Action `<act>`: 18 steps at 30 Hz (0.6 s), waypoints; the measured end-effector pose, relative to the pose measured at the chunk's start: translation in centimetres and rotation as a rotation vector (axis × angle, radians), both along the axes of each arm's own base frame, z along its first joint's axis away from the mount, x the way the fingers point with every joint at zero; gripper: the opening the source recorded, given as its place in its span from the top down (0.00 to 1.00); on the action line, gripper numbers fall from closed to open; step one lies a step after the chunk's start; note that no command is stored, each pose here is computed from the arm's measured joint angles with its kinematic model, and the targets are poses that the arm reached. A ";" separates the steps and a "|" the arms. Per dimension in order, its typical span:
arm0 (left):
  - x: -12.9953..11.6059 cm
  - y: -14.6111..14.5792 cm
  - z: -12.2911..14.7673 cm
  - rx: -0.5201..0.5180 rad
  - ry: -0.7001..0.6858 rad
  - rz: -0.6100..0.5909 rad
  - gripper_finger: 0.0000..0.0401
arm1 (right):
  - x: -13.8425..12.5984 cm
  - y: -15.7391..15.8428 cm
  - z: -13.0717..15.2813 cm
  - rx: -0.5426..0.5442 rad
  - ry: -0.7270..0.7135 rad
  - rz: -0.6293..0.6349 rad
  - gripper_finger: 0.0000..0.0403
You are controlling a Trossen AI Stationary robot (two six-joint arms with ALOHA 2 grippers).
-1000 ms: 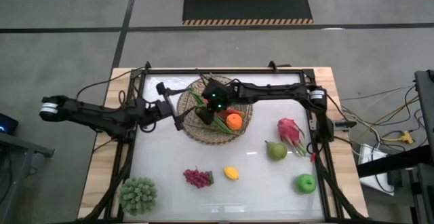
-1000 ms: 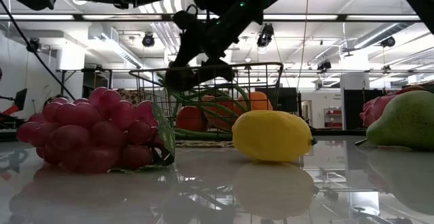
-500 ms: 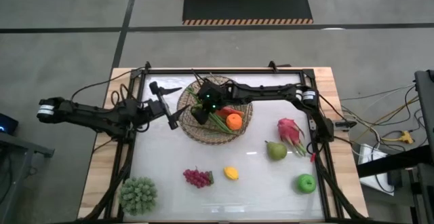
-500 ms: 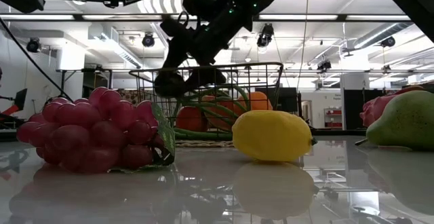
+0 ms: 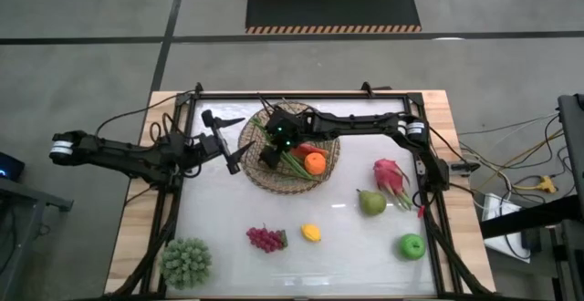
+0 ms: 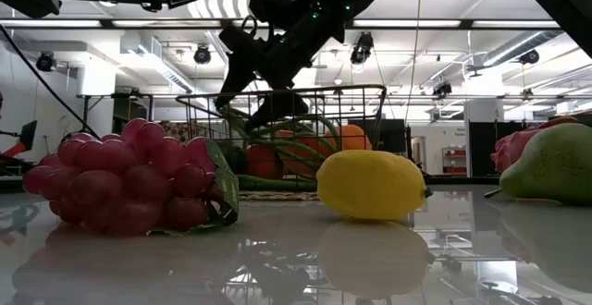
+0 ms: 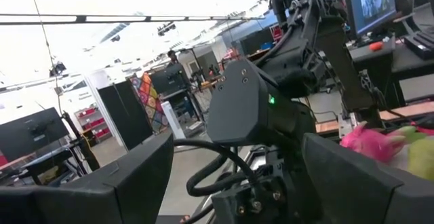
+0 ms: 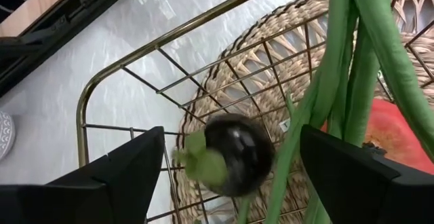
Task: Build produce basket
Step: Put the lemon into the wire basket
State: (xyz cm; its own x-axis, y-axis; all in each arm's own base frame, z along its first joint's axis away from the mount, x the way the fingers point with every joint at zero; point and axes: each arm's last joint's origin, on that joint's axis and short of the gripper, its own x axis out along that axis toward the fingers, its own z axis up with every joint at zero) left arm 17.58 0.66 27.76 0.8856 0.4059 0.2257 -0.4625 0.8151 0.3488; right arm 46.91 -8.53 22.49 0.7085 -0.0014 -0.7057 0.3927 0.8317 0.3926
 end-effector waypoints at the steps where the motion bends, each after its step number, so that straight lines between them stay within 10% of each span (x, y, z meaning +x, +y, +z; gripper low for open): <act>1: 0.0 0.0 0.0 0.000 0.000 0.000 0.24 | 0.0 0.0 0.1 -0.003 -0.001 0.002 0.19; 18: 1.2 -0.2 -0.9 0.013 0.060 -0.047 0.24 | -5.7 5.0 8.0 -0.191 0.090 0.314 0.20</act>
